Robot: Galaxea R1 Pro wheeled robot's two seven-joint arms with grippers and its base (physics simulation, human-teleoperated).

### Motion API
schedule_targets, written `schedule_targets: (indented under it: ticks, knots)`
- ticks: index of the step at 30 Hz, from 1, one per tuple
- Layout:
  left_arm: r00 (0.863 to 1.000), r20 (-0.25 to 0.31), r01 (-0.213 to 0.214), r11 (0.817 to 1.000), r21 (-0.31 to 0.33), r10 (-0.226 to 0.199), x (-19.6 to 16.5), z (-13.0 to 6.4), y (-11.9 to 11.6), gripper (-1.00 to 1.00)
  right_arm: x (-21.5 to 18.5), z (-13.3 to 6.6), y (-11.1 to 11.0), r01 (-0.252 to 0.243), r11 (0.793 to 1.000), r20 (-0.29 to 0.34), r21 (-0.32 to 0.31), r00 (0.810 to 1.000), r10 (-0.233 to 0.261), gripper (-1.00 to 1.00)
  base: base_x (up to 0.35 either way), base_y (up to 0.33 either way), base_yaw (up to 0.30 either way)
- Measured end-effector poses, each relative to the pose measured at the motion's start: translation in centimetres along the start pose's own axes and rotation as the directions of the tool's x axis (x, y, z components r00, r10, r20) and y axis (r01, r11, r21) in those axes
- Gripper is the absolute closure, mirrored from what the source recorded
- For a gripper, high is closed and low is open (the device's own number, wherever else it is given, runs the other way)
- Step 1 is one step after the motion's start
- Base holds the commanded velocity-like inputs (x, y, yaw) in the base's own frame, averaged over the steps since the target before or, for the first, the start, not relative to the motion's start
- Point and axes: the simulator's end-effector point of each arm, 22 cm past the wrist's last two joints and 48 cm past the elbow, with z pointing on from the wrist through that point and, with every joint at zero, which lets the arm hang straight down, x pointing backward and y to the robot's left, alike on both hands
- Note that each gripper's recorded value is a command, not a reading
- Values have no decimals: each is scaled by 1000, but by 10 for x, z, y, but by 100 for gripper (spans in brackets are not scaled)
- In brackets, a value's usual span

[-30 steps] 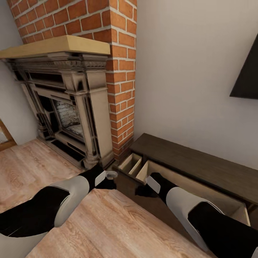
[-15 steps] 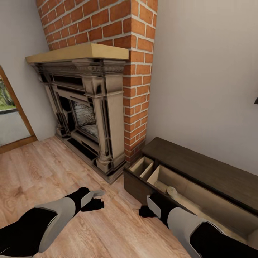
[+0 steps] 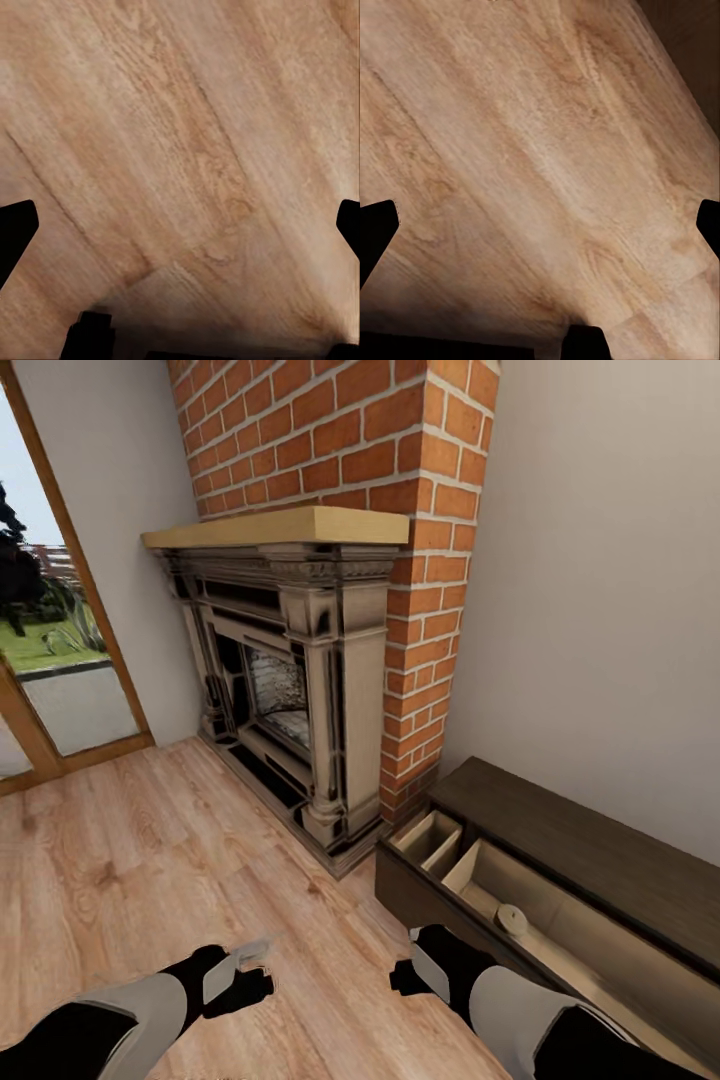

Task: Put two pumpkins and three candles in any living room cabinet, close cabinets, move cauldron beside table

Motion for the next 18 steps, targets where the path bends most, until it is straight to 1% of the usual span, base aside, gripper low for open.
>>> schedule_targets:
  ticks: [3,5,6,7,9,12,14,15,17,18]
  knots:
    - [1000,18,10,1000,-2,-10,3,-2,3,-100,2,-5,0,1,1000,-4,1,1000,-1,-100,0,0,245]
    - [1000,24,13,1000,-3,-13,5,-5,4,-100,16,-3,0,0,1000,-26,2,1000,0,-100,0,0,245]
    - [1000,27,14,1000,-4,-14,6,-6,4,-100,31,1,-2,-5,1000,-41,5,999,6,-100,0,0,245]
    - [999,30,14,1000,-4,-14,5,-8,4,-100,33,0,-3,-7,1000,-40,8,999,7,-100,0,0,245]
    - [999,40,15,1000,-4,-15,4,-11,4,-100,37,1,-8,-18,1000,-22,17,1000,18,-100,0,0,242]
    - [998,55,17,1000,-7,-16,7,-10,6,-100,37,3,-17,-29,999,2,31,1000,29,-100,0,0,239]
    - [998,66,19,1000,-10,-18,9,-8,9,-100,38,5,-29,-38,998,14,47,999,37,-100,0,0,237]
    - [998,68,19,1000,-11,-18,10,-8,9,-100,39,5,-31,-40,998,16,51,999,39,-100,0,0,236]
    - [998,68,20,1000,-12,-19,15,-7,10,-100,39,6,-36,-37,998,21,60,999,36,-100,0,0,236]
    - [998,66,20,1000,-13,-19,19,-6,11,-100,39,6,-39,-24,997,24,67,999,23,-100,0,0,236]
